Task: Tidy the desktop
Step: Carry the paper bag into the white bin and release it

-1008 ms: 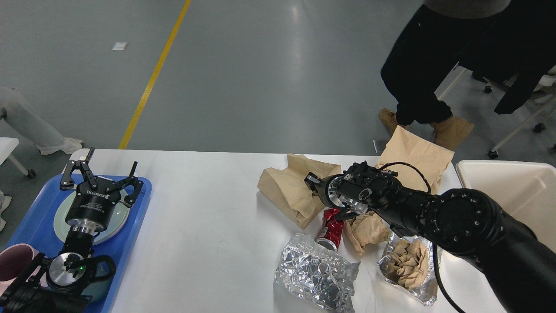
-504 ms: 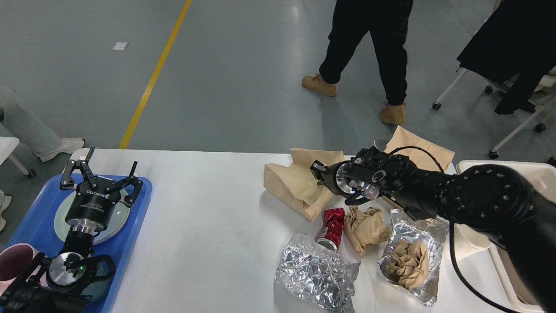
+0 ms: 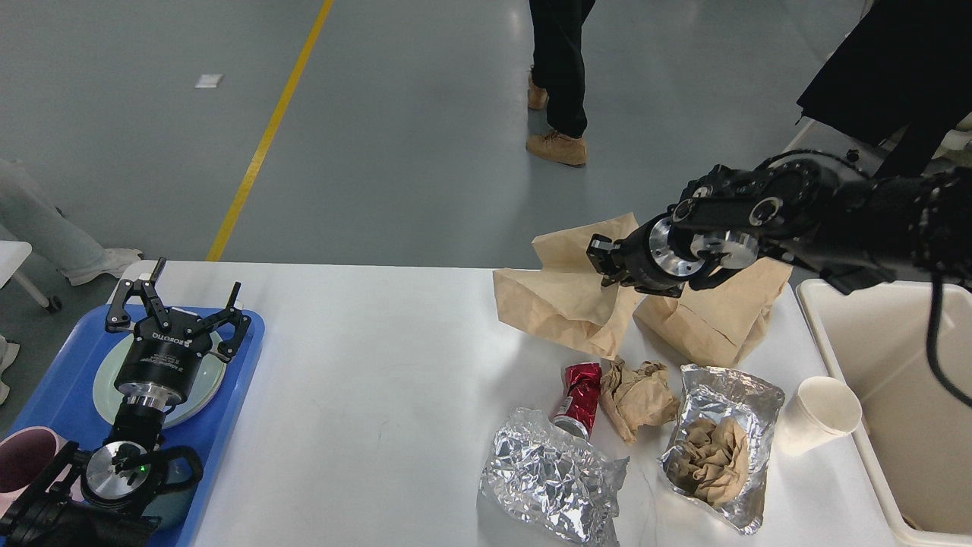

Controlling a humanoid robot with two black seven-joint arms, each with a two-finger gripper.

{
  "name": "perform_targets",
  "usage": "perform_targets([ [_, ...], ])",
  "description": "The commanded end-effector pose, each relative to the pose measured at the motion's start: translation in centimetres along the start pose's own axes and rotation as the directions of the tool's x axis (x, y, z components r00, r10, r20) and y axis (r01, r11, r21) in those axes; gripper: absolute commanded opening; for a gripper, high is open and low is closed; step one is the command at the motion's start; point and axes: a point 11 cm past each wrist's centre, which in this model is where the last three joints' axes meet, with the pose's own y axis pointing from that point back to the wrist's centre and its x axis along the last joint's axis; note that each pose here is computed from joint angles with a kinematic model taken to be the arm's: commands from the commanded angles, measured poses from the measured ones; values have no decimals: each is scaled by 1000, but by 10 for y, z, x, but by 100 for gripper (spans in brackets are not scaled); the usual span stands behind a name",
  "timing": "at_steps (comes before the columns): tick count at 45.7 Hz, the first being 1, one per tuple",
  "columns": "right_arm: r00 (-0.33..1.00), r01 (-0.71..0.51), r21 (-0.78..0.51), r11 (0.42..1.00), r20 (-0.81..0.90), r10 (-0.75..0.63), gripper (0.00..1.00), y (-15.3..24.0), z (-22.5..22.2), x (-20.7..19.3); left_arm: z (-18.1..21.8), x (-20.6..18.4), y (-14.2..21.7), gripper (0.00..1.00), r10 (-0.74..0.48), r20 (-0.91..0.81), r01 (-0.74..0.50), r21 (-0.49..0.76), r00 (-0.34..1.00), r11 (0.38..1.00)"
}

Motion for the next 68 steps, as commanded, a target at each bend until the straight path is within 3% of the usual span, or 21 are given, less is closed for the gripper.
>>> perform_targets([
  [1,994,59,-103,993,-82,-67,0,42,20,4,0,0,0,96,0,0,0,0,1000,1000],
  [7,982,141,-173,975,-103,-161,0,85,48,1,0,0,0,96,0,0,0,0,1000,1000],
  [11,969,122,-236,964,-181,-167,0,109,65,-3,0,0,0,96,0,0,0,0,1000,1000],
  [18,950,142,-235,961,-240,-199,0,134,87,-20,1,0,0,96,0,0,0,-3,1000,1000],
  [31,978,121,-264,957,-135,-161,0,151,145,-12,1,1,0,96,2,0,-2,-3,1000,1000],
  [39,999,42,-325,945,-9,-47,0,165,214,16,1,1,0,96,2,0,-2,-3,1000,1000],
  [48,981,-9,-416,909,174,89,0,147,318,37,1,1,0,96,2,0,-2,-3,1000,1000],
  [55,948,-62,-531,845,233,216,0,136,393,40,1,1,0,96,2,1,-2,-3,1000,1000],
  [68,932,-158,-597,787,174,319,0,14,437,-17,1,1,0,96,2,1,-2,-3,1000,1000],
])
